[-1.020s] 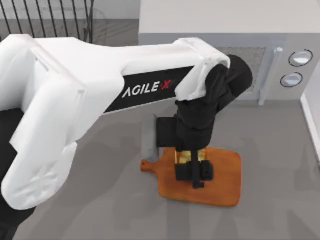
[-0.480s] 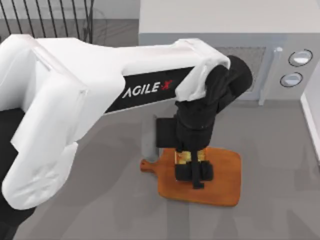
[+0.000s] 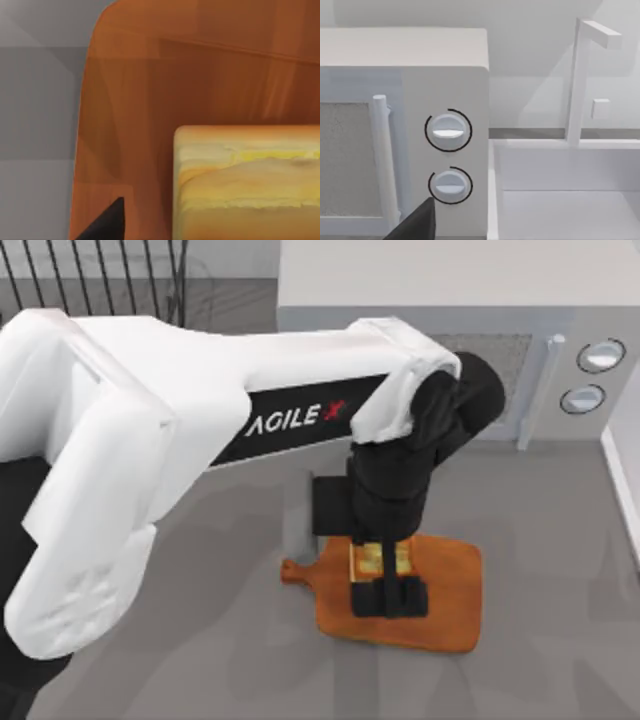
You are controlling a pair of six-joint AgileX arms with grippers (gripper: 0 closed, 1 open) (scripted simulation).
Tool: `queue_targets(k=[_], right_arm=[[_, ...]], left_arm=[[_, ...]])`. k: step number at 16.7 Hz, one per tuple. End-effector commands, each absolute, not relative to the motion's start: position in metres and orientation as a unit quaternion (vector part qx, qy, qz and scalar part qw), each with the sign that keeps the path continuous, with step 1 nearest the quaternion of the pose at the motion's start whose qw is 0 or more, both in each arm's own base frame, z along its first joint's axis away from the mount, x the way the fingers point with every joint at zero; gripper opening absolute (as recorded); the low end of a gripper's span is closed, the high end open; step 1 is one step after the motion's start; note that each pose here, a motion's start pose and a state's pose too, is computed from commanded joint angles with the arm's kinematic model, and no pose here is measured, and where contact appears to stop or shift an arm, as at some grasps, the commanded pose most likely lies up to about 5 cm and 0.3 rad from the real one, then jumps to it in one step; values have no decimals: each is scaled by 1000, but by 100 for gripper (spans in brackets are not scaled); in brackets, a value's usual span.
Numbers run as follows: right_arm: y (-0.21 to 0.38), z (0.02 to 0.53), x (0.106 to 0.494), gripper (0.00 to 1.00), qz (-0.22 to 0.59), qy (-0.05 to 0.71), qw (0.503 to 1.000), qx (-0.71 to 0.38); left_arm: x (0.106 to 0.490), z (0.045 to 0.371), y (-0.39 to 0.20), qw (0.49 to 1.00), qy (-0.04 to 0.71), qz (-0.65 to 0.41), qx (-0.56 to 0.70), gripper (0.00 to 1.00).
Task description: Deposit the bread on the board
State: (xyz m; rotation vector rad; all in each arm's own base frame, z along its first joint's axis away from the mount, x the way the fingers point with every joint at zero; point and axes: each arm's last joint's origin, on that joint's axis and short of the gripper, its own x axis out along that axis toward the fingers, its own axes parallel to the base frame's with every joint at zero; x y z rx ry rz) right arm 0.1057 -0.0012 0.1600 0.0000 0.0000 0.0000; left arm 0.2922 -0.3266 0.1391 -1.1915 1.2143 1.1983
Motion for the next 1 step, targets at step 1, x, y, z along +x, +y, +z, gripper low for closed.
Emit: queue_targets(k=[1], right_arm=[[-1, 160, 106, 100, 0, 0, 1000, 0]], left_arm=[[292, 139, -327, 506, 503, 497, -494, 100]])
